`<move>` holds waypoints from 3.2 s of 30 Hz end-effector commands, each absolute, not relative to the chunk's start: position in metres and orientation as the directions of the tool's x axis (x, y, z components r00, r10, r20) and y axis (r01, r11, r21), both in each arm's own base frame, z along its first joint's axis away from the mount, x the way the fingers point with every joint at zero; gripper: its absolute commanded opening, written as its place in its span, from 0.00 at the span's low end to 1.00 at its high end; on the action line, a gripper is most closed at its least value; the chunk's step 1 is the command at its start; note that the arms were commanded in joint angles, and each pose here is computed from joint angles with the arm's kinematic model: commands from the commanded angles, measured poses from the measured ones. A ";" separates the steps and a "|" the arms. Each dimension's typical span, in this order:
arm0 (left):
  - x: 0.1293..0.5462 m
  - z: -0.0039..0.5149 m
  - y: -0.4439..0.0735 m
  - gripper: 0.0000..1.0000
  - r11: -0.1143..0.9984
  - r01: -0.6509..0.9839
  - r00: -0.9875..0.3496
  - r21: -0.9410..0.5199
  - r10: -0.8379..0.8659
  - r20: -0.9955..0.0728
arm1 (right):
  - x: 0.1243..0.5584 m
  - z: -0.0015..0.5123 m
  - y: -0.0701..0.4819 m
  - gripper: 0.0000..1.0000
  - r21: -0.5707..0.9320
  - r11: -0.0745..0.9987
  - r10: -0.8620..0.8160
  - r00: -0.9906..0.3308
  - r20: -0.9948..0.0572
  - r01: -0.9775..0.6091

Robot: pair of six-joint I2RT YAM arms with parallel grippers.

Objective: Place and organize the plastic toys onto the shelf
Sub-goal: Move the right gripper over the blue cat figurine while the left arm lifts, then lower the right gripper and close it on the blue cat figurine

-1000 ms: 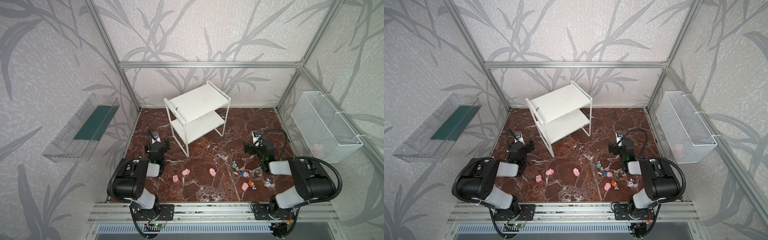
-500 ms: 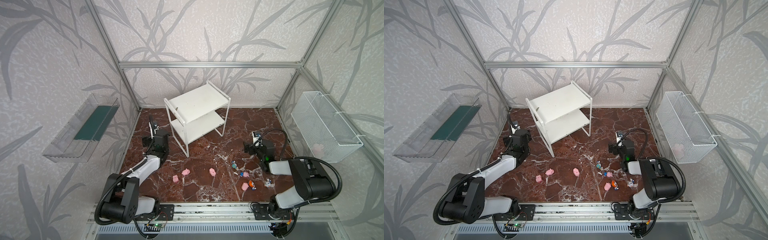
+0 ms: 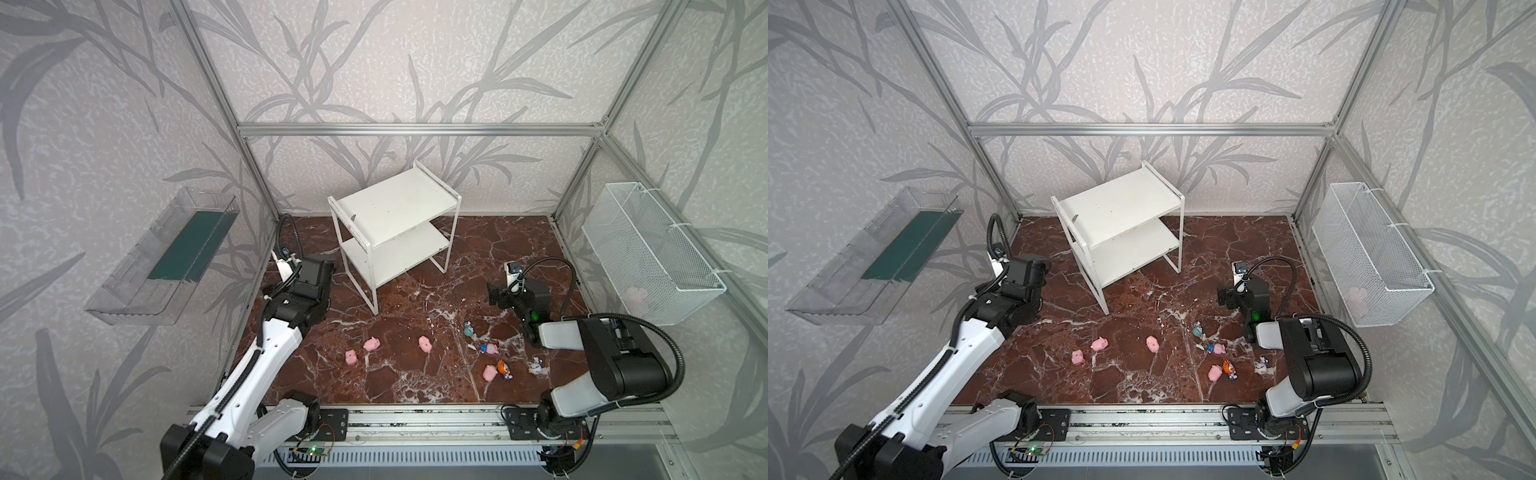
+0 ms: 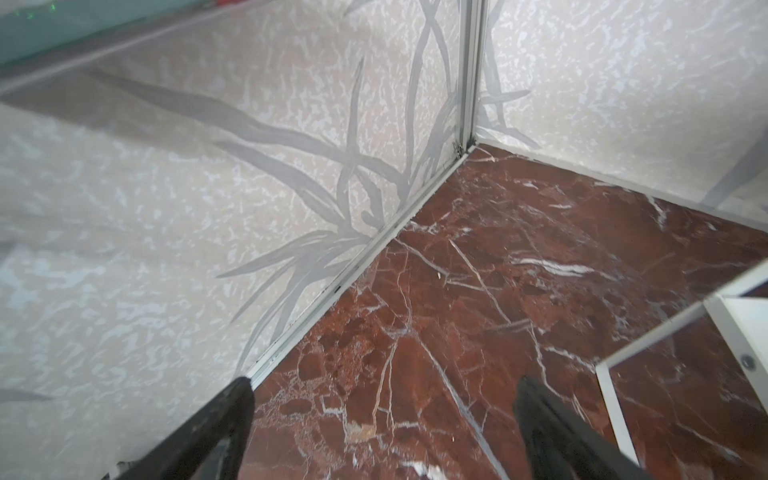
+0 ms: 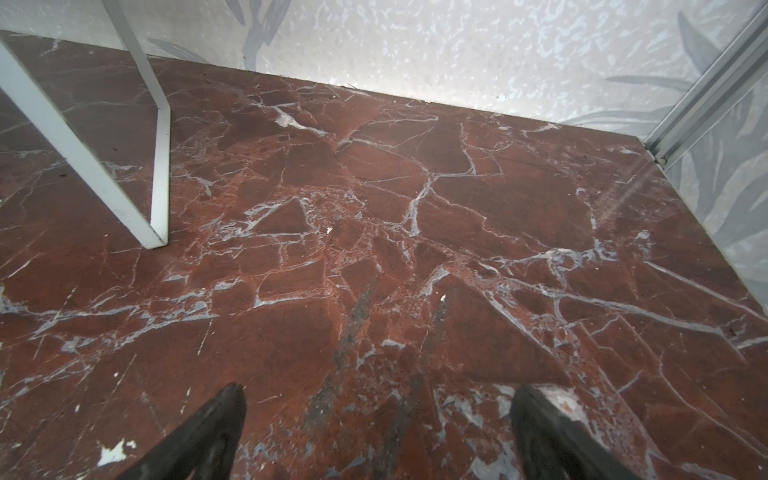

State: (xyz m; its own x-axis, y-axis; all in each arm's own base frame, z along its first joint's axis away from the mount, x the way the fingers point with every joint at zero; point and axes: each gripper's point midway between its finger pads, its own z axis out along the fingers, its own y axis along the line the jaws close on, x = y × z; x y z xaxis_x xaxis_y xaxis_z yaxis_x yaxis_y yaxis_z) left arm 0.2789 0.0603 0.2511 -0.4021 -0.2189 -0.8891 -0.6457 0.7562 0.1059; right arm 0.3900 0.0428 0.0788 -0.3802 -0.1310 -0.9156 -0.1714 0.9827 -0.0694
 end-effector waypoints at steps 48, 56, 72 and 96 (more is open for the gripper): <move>0.193 0.194 -0.150 0.99 0.853 0.331 -0.753 -0.402 -0.018 -0.658 | 0.256 0.036 0.124 0.48 0.130 0.990 -0.009 -0.931 -0.365 -0.061; 0.192 0.192 -0.153 0.99 0.852 0.345 -0.748 -0.393 -0.003 -0.664 | 0.258 0.043 0.136 0.47 0.187 0.976 -0.032 -0.922 -0.385 -0.111; 0.191 0.193 -0.157 0.99 0.853 0.360 -0.737 -0.379 0.010 -0.676 | 0.261 0.042 0.096 0.55 0.143 0.990 0.067 -0.935 -0.349 0.017; 0.188 0.193 -0.156 0.99 0.862 0.364 -0.727 -0.353 0.026 -0.686 | 0.297 0.077 0.176 0.40 0.287 0.934 -0.070 -0.899 -0.432 -0.211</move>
State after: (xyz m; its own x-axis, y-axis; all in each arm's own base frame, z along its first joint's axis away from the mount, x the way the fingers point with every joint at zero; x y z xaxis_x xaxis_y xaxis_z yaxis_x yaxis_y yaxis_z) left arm 0.1890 -0.1586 0.1973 -0.7266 0.0176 -0.6869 0.3689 0.8534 -0.3683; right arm 0.2854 0.1761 0.0674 -0.9126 -0.0582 -0.4048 -0.1886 0.9382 0.2904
